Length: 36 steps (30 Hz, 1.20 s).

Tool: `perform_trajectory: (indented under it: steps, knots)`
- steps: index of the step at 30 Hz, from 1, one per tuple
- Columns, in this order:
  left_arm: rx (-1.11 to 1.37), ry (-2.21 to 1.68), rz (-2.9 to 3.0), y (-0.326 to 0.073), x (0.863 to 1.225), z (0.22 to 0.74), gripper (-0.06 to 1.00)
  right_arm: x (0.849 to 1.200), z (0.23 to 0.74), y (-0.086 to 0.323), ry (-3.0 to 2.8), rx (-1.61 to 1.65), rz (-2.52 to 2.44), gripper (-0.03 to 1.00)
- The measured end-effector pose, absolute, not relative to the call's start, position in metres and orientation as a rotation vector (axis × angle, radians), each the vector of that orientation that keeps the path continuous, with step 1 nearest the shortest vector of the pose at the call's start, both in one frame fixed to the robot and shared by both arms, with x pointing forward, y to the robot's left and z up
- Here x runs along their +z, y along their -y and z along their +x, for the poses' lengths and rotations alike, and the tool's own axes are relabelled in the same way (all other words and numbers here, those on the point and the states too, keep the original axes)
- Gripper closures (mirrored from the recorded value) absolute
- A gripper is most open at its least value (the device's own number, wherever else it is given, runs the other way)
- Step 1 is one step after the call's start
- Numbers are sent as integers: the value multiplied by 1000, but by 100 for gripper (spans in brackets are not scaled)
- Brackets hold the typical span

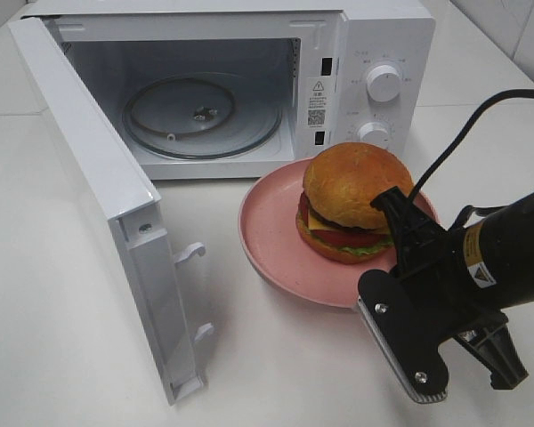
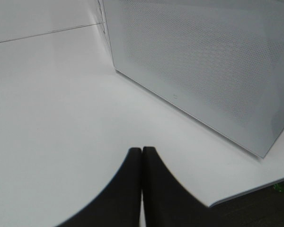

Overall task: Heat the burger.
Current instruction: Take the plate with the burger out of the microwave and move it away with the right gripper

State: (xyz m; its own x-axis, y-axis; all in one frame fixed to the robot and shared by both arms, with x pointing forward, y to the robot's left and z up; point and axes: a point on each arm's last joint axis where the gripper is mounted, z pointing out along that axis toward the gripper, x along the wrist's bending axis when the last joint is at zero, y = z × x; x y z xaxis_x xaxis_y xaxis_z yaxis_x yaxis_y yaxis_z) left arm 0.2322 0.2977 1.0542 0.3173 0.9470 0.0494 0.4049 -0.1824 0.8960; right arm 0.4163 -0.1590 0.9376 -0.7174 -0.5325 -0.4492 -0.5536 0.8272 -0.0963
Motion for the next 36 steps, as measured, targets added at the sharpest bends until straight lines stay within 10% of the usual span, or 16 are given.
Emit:
perform_trajectory:
  steps: [36]
  knots:
    - [817,-1218,1749,-298,1054,232,94,919,436,267,-2612,-129,156,93]
